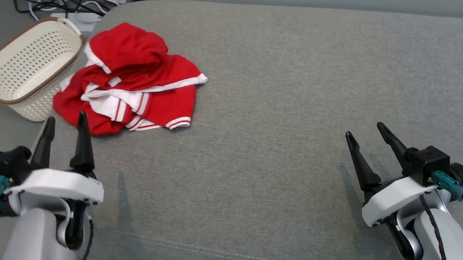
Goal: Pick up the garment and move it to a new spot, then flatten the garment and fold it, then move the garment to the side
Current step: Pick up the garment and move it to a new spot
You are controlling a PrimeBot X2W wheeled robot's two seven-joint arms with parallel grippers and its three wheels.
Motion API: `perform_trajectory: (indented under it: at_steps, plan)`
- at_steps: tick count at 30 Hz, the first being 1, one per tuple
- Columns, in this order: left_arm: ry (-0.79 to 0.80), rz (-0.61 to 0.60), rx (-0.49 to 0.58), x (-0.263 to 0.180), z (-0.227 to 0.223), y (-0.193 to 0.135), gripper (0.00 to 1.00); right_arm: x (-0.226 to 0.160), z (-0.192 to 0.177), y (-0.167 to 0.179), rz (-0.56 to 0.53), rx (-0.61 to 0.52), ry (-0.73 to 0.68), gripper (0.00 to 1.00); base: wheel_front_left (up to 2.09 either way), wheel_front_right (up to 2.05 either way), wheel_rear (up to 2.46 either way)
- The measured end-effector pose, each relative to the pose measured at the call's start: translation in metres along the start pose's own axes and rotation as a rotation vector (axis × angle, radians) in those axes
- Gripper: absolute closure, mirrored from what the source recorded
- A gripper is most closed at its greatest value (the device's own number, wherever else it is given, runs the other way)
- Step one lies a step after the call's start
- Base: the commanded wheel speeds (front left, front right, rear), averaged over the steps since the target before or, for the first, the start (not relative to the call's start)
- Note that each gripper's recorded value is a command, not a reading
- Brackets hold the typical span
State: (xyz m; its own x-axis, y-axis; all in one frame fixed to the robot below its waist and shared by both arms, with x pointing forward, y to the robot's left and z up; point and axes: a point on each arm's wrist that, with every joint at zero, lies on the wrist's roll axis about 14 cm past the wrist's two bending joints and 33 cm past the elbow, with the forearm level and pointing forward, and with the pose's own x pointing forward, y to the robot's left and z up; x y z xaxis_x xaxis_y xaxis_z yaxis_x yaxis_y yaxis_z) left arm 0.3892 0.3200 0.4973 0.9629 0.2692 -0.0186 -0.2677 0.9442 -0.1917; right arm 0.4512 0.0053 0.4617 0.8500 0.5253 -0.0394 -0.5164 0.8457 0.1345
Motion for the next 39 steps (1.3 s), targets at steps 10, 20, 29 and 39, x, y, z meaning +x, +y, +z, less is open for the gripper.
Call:
perform_trajectory:
  at_steps: [10, 20, 29, 39]
  plan:
    - [0.009, -0.099, -0.106, 0.099, 0.005, -0.047, 0.0, -0.011, -0.005, -0.052, -0.116, -0.013, -0.007, 0.0, 0.0, 0.0, 0.0]
    - [0.109, 0.022, -0.153, 0.151, -0.044, -0.038, 0.0, -0.048, -0.016, -0.106, -0.279, -0.019, 0.024, 0.0, 0.0, 0.0, 0.0]
    - [0.243, 0.074, -0.107, 0.158, -0.093, -0.048, 1.0, -0.073, -0.025, -0.127, -0.364, 0.004, 0.051, 0.0, 0.0, 0.0, 0.0]
    - [0.145, -0.038, -0.094, 0.164, -0.059, -0.078, 1.0, -0.072, -0.017, -0.125, -0.364, 0.024, 0.025, 0.0, 0.0, 0.0, 0.0]
